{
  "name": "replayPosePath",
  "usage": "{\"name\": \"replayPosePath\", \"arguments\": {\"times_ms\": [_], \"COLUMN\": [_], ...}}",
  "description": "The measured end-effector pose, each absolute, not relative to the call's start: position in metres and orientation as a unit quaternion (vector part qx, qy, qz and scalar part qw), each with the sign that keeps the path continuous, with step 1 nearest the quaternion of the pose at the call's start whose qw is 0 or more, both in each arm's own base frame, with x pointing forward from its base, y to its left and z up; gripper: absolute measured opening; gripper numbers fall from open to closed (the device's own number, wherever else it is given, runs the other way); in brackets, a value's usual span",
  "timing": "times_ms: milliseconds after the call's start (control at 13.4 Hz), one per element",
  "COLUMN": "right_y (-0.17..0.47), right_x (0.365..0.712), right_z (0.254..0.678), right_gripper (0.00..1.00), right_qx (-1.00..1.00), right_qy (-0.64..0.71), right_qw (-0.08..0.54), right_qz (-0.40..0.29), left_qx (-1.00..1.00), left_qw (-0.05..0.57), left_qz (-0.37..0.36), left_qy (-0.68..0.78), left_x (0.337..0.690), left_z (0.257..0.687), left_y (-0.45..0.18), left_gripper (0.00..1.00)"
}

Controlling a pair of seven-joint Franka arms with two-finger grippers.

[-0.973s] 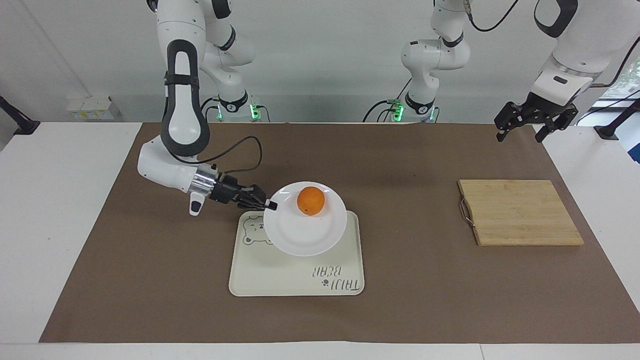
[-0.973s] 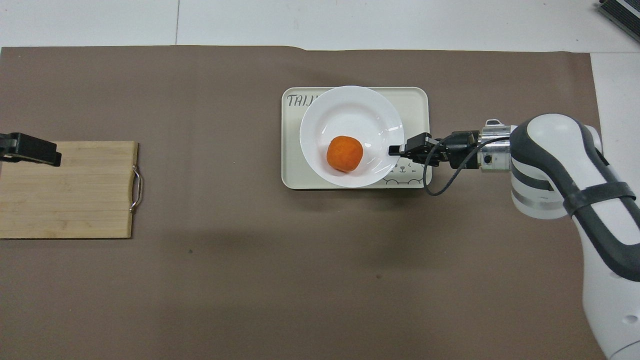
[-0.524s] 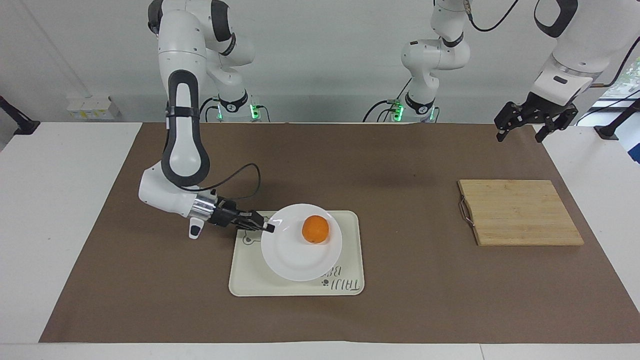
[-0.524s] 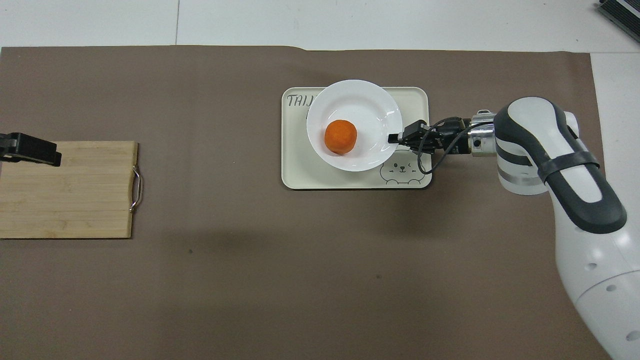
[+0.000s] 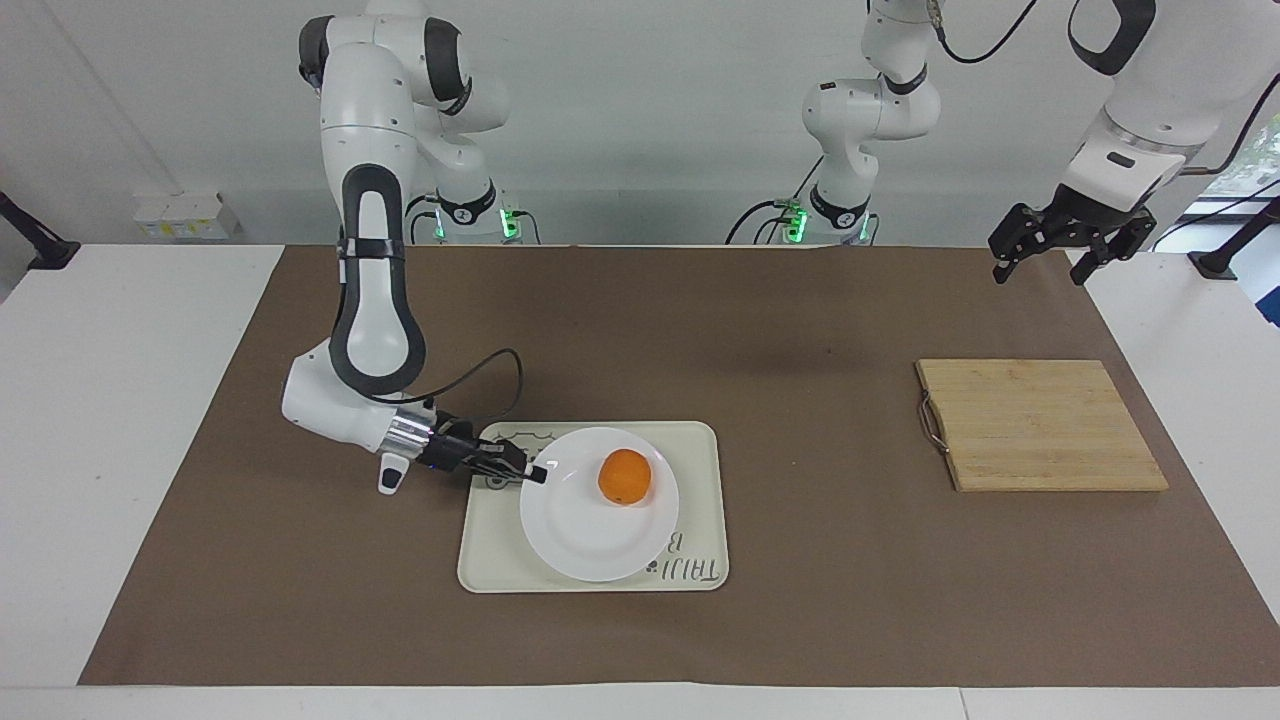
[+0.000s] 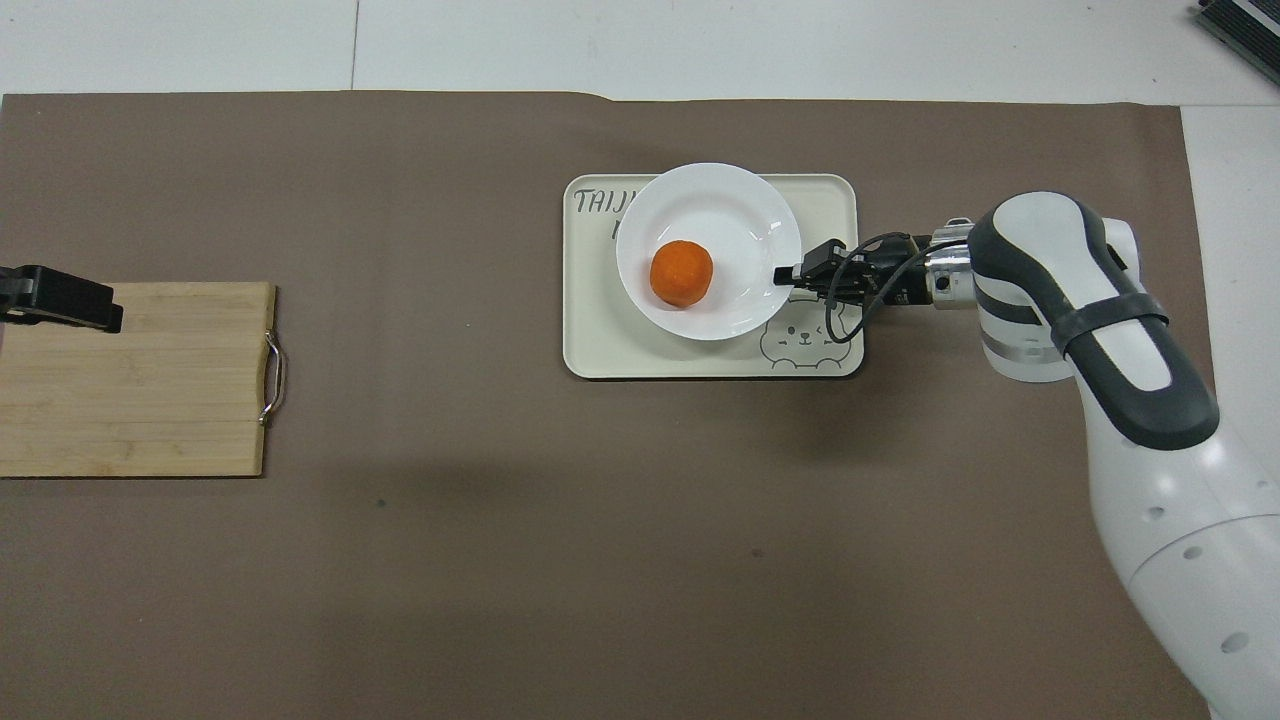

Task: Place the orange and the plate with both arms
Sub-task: 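Adjust the plate on the tray and open the right gripper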

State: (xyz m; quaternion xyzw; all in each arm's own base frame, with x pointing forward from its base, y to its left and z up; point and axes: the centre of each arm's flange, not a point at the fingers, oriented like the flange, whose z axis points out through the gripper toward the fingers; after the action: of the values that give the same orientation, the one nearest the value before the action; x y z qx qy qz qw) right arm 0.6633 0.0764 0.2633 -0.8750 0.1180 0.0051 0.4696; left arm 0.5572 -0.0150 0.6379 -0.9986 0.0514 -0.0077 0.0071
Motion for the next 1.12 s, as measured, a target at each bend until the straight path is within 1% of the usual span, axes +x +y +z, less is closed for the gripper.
{"name": "replayPosePath", "arguments": {"times_ms": [449, 524, 599, 674, 823, 898, 973, 1123], "right_y": [0.076, 0.076, 0.076, 0.076, 0.074, 0.072, 0.069, 0.06], "right_x": [0.663, 0.663, 0.663, 0.663, 0.663, 0.664, 0.665, 0.667], "right_z": [0.255, 0.255, 0.255, 0.255, 0.256, 0.258, 0.262, 0.284], "right_gripper": [0.04, 0.1, 0.19, 0.32, 0.53, 0.65, 0.75, 0.97], "right_qx": [-0.882, -0.882, -0.882, -0.882, -0.884, -0.89, -0.899, -0.918], "right_qy": [0.126, 0.126, 0.126, 0.126, 0.124, 0.116, 0.108, 0.099], "right_qw": [0.455, 0.455, 0.455, 0.455, 0.451, 0.441, 0.425, 0.385], "right_qz": [-0.003, -0.003, -0.003, -0.003, -0.005, -0.005, -0.003, 0.001], "left_qx": [-0.999, -0.999, -0.999, -0.999, -0.999, -0.999, -0.999, -0.999], "left_qw": [0.007, 0.007, 0.007, 0.007, 0.007, 0.007, 0.007, 0.007], "left_qz": [-0.008, -0.008, -0.008, -0.008, -0.008, -0.008, -0.008, -0.008], "left_qy": [0.051, 0.051, 0.051, 0.051, 0.051, 0.051, 0.051, 0.051], "left_x": [0.557, 0.557, 0.557, 0.557, 0.557, 0.557, 0.557, 0.557], "left_z": [0.638, 0.638, 0.638, 0.638, 0.638, 0.638, 0.638, 0.638], "left_y": [-0.015, -0.015, -0.015, -0.015, -0.015, -0.015, -0.015, -0.015], "left_gripper": [1.0, 1.0, 1.0, 1.0, 1.0, 1.0, 1.0, 1.0]}}
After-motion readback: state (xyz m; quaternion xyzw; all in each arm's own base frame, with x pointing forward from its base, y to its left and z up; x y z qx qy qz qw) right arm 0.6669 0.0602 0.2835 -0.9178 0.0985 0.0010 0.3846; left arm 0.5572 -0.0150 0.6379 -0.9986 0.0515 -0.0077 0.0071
